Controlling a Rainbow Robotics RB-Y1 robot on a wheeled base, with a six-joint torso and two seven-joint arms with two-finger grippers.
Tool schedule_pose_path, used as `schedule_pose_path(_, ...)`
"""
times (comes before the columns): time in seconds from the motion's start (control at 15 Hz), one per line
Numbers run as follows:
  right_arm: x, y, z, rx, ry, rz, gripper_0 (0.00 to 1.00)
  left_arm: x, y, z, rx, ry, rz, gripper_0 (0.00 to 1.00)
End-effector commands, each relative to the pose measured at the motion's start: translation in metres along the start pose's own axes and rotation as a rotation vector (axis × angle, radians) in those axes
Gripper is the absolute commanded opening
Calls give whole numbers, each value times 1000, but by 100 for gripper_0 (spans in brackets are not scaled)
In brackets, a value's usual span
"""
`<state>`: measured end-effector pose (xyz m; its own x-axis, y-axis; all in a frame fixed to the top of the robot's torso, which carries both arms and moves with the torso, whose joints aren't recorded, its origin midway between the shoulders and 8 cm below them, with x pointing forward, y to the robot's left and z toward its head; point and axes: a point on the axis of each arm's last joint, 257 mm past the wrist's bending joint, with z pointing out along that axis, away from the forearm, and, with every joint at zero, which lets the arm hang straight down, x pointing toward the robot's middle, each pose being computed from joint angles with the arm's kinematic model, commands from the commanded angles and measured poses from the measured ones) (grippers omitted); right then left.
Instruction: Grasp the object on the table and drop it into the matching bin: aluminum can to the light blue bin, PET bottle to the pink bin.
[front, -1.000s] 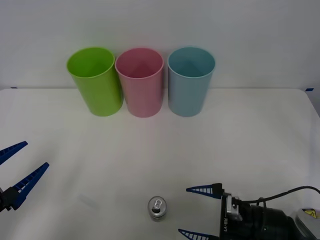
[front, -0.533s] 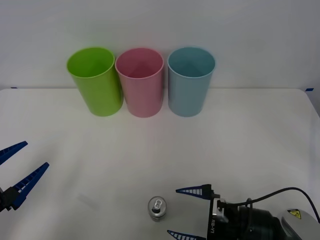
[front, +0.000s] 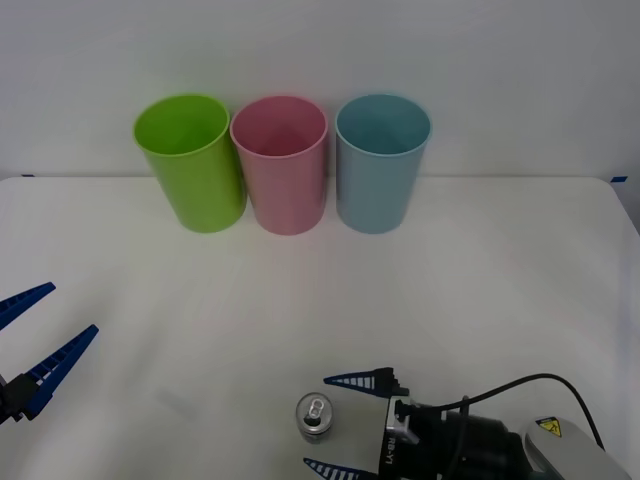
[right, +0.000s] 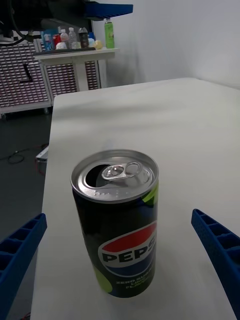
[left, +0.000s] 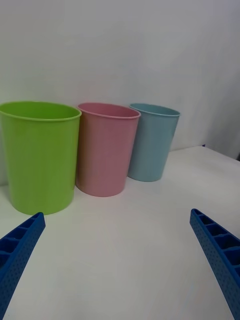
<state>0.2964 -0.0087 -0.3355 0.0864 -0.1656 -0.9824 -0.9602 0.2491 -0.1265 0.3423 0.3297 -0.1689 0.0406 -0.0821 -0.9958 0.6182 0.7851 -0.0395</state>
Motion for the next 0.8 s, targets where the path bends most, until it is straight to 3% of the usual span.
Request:
schedule_pose_path(0.07, 0, 1, 11, 3, 7, -5, 100, 0, 0, 0, 0, 0, 0, 100)
schedule_pose_path(0.8, 6, 7, 30, 11, 35, -18, 100, 0, 0, 0, 0, 0, 0, 100)
